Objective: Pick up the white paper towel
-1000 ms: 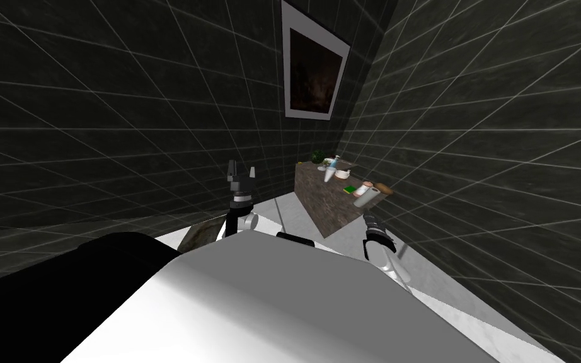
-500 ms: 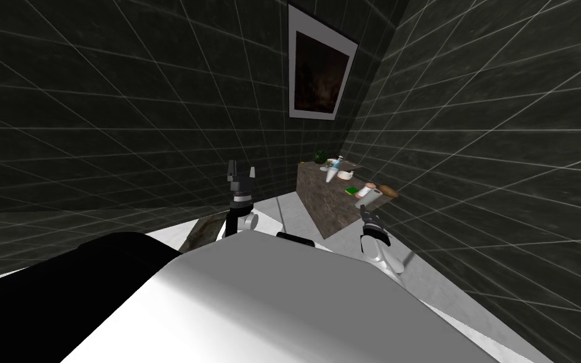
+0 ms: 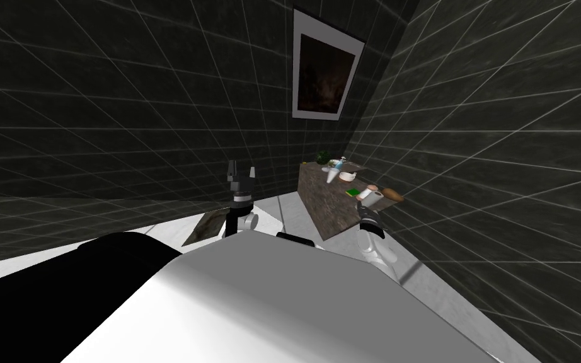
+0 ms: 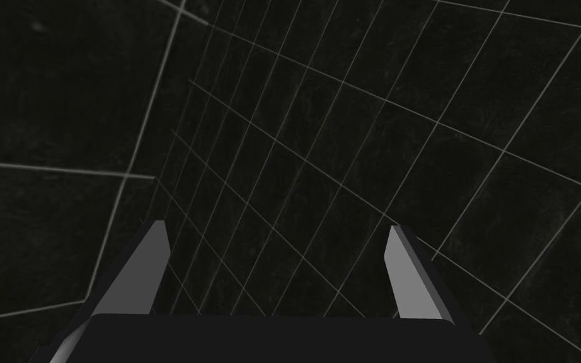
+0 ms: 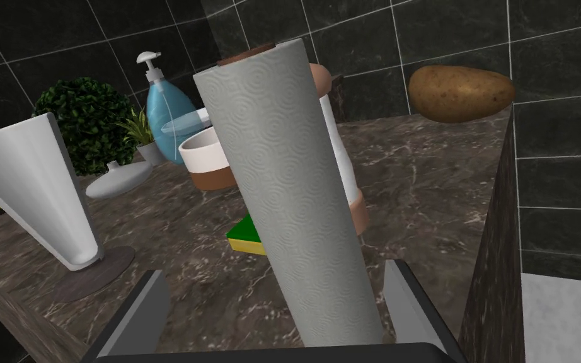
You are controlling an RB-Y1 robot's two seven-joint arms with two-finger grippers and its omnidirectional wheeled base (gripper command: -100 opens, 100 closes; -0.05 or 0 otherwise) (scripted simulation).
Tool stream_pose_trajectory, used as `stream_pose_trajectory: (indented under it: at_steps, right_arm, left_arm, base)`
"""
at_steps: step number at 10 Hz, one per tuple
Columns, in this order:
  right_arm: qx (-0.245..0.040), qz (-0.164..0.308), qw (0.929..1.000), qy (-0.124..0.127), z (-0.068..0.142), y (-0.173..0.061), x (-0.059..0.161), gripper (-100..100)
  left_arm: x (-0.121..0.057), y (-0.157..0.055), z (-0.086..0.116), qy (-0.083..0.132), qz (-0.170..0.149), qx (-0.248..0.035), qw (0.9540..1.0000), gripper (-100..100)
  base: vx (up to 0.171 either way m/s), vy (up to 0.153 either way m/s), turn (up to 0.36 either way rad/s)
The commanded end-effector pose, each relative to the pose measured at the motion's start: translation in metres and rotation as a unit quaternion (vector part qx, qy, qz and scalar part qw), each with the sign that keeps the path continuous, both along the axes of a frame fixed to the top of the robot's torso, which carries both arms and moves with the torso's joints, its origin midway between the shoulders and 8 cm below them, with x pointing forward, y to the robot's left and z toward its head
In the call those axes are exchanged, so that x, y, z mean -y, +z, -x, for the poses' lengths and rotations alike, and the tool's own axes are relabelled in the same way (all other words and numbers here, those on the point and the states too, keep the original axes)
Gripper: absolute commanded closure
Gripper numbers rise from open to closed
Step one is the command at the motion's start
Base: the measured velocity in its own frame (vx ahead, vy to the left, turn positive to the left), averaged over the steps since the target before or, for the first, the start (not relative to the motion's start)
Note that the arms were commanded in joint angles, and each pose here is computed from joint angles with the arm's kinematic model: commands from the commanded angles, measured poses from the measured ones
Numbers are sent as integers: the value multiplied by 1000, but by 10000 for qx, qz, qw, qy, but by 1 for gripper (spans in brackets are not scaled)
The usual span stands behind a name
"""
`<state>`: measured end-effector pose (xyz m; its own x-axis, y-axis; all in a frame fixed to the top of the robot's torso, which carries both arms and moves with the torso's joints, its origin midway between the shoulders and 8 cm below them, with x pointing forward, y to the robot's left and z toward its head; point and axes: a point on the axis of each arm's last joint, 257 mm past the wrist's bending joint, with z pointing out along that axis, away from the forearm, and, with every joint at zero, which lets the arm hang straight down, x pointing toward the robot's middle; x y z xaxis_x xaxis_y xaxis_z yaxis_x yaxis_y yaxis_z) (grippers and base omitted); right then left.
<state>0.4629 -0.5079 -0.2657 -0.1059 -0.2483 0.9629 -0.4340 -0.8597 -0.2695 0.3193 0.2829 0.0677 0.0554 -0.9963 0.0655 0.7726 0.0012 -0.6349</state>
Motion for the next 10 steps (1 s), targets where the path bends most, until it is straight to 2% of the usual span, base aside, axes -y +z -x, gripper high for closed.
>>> stream_pose_trajectory:
  at_steps: [1,2,3,4,5,6,7,10]
  right_arm:
    - [-9,190,9998,16,-6,5,-1,-100]
    - [-1,324,9995,18,-11,11,-1,-100]
    - [-3,237,9997,17,-8,8,-1,-100]
    - [-1,258,9997,17,-9,9,-1,0]
    - [48,310,9995,38,-17,24,4,-100]
    - [32,290,9996,26,-13,16,2,-100]
    - [32,292,9996,29,-14,17,2,100]
    - [29,297,9996,30,-14,17,2,100]
  left_arm:
    - [0,0,0,0,0,0,10000,0]
    - [0,0,0,0,0,0,10000,0]
    - [0,0,0,0,0,0,10000,0]
    - [0,0,0,0,0,0,10000,0]
    - [0,0,0,0,0,0,10000,0]
    - [0,0,0,0,1,0,10000,0]
    - [0,0,0,0,1,0,10000,0]
    - [0,0,0,0,1,0,10000,0]
  base:
    - [-2,-91,78]
    - [22,-118,73]
    - [14,-59,25]
    - [2,-11,-2]
    - [49,-4,-30]
    - [32,-1,-6]
    - [0,0,0]
    - [0,0,0]
